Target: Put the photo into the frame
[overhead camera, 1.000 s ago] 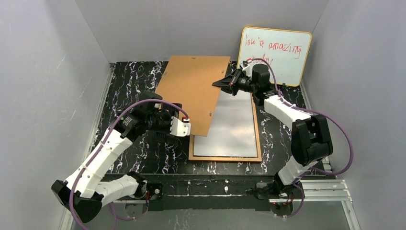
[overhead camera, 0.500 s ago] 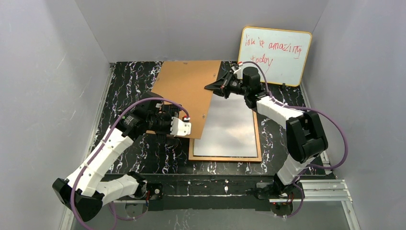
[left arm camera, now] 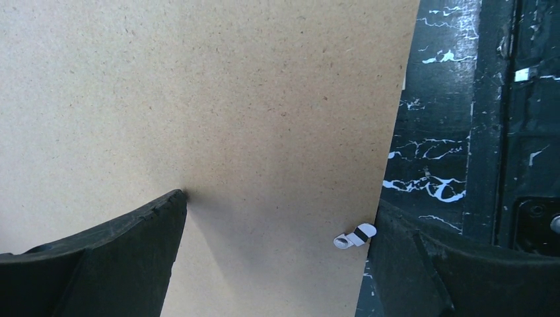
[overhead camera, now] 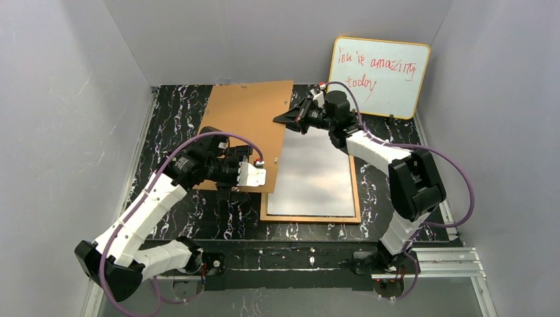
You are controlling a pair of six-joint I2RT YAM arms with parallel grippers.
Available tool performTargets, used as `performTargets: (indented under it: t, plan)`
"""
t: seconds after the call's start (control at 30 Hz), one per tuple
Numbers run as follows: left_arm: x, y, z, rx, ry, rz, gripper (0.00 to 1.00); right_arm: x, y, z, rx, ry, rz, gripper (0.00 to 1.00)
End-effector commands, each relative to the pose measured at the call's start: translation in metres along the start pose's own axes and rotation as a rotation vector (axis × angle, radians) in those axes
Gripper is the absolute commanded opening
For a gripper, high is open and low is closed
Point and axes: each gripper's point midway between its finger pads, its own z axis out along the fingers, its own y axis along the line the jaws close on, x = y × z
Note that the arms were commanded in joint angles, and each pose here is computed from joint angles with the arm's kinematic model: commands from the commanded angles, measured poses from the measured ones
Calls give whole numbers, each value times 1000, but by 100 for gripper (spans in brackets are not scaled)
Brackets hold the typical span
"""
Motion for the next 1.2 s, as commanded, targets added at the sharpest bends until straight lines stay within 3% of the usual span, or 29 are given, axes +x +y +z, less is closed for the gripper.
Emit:
performTargets:
  t: [0.0, 0.33, 0.63, 1.17]
  plan:
    - [-29, 24, -6, -65, -100, -1, 98, 29, 41, 12, -124, 101, -96, 1]
    - [-53, 7, -17, 35, -174, -221, 98, -1, 22, -25, -106, 158, -141, 1]
    - [-65, -6, -19, 102, -231, -293, 98, -46, 8, -82, -89, 70, -105, 1]
    - [-47, 19, -2, -7, -143, -415, 98, -42, -46, -173, -11, 162, -71, 1]
